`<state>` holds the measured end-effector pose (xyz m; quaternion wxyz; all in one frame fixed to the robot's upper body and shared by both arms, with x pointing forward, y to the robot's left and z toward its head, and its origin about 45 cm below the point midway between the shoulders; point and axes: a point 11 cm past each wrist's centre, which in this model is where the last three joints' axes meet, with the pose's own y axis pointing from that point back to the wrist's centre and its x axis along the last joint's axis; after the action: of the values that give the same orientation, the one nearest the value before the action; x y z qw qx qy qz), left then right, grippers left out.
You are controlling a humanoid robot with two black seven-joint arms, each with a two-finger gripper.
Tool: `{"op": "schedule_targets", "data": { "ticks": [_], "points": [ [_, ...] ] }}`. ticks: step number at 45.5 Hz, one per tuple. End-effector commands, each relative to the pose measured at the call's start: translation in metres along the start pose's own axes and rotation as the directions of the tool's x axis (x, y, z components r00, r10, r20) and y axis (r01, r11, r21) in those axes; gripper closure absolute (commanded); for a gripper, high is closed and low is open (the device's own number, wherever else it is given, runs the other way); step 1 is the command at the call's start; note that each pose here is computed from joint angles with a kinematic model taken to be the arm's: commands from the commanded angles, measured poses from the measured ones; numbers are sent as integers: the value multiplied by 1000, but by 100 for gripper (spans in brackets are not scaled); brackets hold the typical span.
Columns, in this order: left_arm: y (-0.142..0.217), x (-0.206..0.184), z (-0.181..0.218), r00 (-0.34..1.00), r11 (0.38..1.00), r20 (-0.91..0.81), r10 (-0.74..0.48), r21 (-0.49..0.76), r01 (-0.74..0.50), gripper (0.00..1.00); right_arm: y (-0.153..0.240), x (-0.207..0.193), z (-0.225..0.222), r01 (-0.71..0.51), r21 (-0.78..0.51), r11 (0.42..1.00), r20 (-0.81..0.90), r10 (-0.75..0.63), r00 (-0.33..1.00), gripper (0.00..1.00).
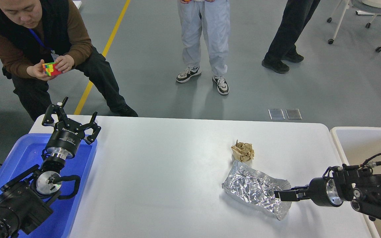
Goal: Tidy desktop
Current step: 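Close the right gripper on the edge of the silver foil bag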
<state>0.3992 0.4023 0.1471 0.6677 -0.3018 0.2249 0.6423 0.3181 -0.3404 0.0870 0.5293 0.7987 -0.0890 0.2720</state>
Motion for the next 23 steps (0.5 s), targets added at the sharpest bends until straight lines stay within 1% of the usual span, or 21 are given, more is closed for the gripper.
{"op": "schedule_targets", "data": {
  "ticks": [1,6,15,18,20,23],
  "points": [
    [-1,0,0,1000,1000,0,-1,-2,1,0,1,-2,13,-13,-34,999,-1,13,1000,13],
    [0,0,0,1000,1000,0,-1,-2,1,0,1,-2,13,-23,-34,999,-6,23,1000,14],
    [0,0,0,1000,1000,0,1,0,-1,0,-2,-4,10,-19,-27,999,-10,18,1000,21],
    [0,0,0,1000,1000,0,1,-2,-1,0,-2,-6,10,-15,-26,1000,-7,15,1000,22],
    [0,0,0,1000,1000,0,1,0,-1,0,-4,-9,8,-10,-21,1000,-5,10,1000,24],
    [-1,0,0,1000,1000,0,-1,-2,1,0,-7,-9,5,-9,-12,1000,-6,9,1000,25]
  ]
}}
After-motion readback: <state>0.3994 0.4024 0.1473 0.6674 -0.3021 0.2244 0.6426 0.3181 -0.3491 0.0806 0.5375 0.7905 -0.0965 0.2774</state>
